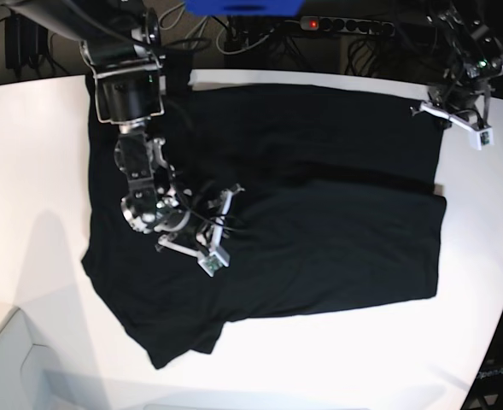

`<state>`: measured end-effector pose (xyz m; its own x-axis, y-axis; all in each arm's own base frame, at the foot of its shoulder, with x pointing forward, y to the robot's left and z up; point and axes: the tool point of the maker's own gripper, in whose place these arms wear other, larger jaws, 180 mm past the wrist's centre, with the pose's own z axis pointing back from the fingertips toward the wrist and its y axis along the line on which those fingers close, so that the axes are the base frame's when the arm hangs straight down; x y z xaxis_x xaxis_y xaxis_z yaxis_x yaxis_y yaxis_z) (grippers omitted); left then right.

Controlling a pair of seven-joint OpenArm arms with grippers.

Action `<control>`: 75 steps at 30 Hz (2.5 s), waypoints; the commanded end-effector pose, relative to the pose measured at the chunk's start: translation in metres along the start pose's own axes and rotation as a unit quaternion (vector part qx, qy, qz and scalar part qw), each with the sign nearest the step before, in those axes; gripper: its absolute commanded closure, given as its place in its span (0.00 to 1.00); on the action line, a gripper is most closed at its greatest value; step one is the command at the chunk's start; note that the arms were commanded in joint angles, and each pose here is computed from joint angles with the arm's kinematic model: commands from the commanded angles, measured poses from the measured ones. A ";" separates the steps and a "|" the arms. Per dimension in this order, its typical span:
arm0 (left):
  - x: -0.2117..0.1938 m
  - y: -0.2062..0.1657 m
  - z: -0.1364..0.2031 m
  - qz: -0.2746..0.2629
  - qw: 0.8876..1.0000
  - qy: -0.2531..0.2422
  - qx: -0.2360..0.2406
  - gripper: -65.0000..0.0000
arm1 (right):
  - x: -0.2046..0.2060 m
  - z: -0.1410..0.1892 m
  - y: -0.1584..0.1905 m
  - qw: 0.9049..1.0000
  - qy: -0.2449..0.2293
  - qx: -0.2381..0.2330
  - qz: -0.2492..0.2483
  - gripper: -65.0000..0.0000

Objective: Layout the t-shirt on the table in an organized manner, then fold the t-shirt properly
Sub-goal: 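Press and smooth the shirt middle with the right gripper, then grasp the shirt's shoulder corners with both grippers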

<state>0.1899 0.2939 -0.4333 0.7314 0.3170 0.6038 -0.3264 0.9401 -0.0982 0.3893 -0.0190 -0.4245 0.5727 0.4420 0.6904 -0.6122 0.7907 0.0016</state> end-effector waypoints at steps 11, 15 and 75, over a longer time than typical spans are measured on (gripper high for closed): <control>0.035 -0.003 0.035 -0.045 0.998 -0.044 0.028 1.00 | 0.022 0.000 -0.040 0.993 -0.041 -0.093 -0.056 0.95; 0.042 -0.005 0.037 -0.048 0.997 -0.054 0.028 1.00 | 0.026 -0.002 -0.044 0.993 -0.041 -0.093 -0.057 0.95; 0.063 0.016 0.047 0.021 0.999 -0.049 -0.012 0.55 | -0.060 0.165 -0.082 0.962 -0.043 -0.262 -0.070 0.52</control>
<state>0.1968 0.3204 -0.3686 0.6780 0.3548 0.6438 -0.3484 0.9263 -0.1436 0.3048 -0.1824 -0.3629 0.6160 0.3011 0.7279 -0.1731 0.9532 -0.2478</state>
